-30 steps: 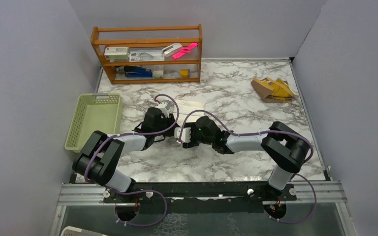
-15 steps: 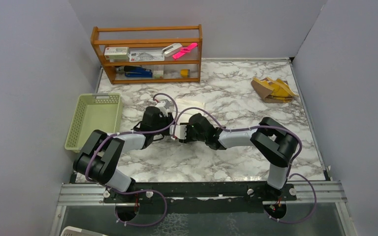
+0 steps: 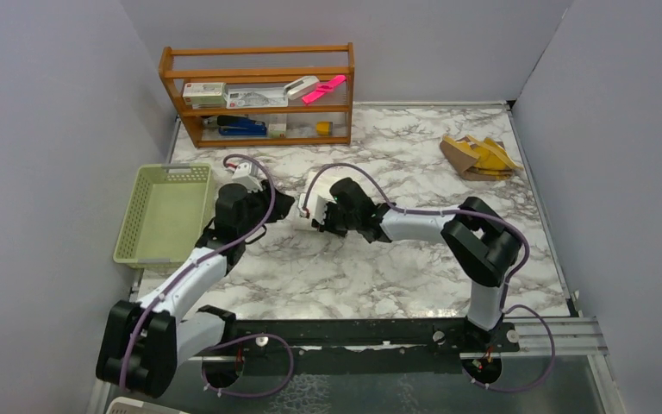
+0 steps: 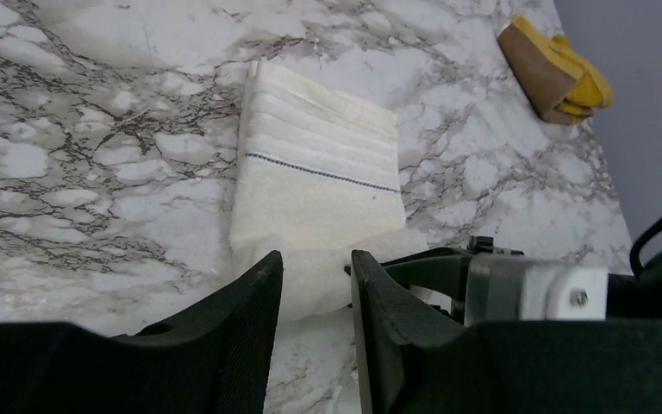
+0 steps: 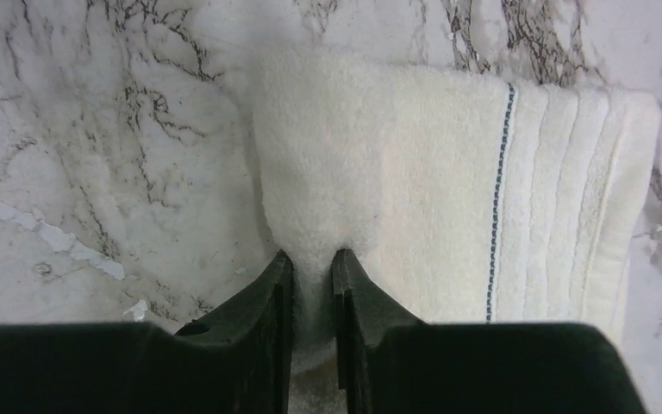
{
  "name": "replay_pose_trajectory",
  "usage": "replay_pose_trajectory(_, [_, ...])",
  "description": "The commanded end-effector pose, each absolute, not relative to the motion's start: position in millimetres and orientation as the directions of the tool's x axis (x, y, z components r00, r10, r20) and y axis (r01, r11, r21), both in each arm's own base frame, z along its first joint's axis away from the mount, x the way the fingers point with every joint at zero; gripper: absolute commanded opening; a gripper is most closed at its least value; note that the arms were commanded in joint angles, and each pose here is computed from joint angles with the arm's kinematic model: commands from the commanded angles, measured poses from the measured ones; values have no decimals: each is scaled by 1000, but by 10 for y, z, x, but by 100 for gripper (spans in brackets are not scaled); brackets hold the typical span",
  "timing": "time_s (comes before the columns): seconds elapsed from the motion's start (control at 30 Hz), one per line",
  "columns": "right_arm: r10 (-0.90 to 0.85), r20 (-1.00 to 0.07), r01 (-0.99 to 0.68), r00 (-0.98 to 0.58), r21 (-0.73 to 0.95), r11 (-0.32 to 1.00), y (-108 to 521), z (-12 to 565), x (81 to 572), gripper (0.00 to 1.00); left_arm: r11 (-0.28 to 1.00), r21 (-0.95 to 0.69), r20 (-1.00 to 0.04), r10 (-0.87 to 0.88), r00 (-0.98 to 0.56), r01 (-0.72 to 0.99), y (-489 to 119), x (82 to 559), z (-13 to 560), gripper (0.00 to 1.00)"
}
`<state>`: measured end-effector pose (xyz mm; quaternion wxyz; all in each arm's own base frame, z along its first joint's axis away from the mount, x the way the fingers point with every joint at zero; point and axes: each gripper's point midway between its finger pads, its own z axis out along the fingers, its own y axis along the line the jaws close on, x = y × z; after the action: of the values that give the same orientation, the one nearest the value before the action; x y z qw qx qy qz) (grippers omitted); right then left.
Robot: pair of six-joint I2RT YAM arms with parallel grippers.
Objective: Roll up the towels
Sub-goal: Roll the towel at the center of the board.
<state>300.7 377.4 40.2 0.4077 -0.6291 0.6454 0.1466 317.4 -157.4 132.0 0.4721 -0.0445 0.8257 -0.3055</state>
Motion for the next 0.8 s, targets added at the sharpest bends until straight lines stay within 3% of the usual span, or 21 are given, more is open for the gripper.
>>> replay_pose_trajectory(0.0, [-639, -756, -976, -140, -2, 217, 3841, 377, 2695, 11, 800, -583, -729, -440, -524, 141, -1429, 3036, 1362, 39])
replay_pose_trajectory(0.1, [-583, -762, -958, -281, 189, 216, 3908, 525, 2516, 6, 788, -591, -732, -435, -525, 170, -1449, 2947, 1417, 39])
replay_pose_trajectory(0.27, [-491, -723, -867, -486, 467, 171, 3851, 773, 2292, 7, 752, -613, -724, -411, -553, 243, -1556, 2788, 1465, 39])
replay_pose_trajectory(0.43, [-434, -581, -687, -688, 715, 131, 3665, 774, 2276, 8, 703, -655, -699, -423, -577, 278, -1645, 2656, 1437, 40])
replay_pose_trajectory(0.57, [-459, -454, -548, -764, 831, 91, 3631, 625, 2228, 10, 689, -667, -686, -416, -597, 285, -1680, 2591, 1383, 40])
replay_pose_trajectory(0.77, [-459, -365, -459, -810, 882, 109, 3681, 502, 2291, 11, 678, -670, -678, -393, -620, 303, -1753, 2546, 1317, 40])
